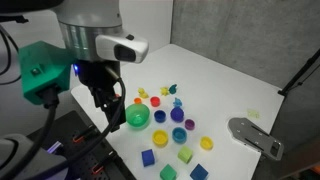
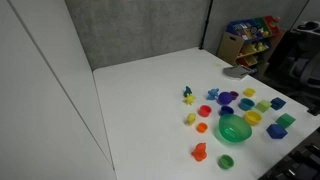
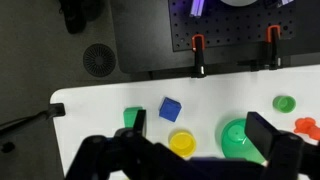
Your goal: Put the small, blue bowl in the yellow bowl
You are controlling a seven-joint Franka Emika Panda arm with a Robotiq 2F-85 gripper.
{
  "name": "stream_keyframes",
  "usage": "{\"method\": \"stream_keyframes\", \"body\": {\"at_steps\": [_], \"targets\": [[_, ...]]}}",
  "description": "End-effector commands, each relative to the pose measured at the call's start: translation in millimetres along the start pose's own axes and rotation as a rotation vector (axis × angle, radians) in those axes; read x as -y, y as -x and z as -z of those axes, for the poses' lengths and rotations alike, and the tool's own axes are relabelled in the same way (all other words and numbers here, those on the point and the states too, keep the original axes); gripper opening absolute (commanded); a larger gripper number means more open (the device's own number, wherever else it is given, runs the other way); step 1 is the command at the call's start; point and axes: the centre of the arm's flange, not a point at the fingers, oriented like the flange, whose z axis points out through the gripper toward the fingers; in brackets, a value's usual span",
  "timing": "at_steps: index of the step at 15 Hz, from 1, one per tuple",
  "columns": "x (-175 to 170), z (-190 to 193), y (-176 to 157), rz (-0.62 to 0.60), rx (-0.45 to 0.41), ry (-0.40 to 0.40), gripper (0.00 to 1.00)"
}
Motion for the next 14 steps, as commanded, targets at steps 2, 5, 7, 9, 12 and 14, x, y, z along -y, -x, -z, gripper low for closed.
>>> {"method": "stream_keyframes", "body": {"at_steps": [2, 5, 7, 9, 12, 14], "targets": [[0, 0, 0, 0.0, 0.0, 0.0, 1.0], [0, 0, 0, 0.0, 0.0, 0.0, 1.0], [5, 0, -8, 0.002, -0.008, -0.002, 1.0], [14, 1, -22, 0.009, -0.04, -0.009, 1.0], [26, -4, -46, 0.031, -0.091, -0.018, 1.0], [30, -10, -62, 0.048, -0.128, -0.026, 1.0]]}}
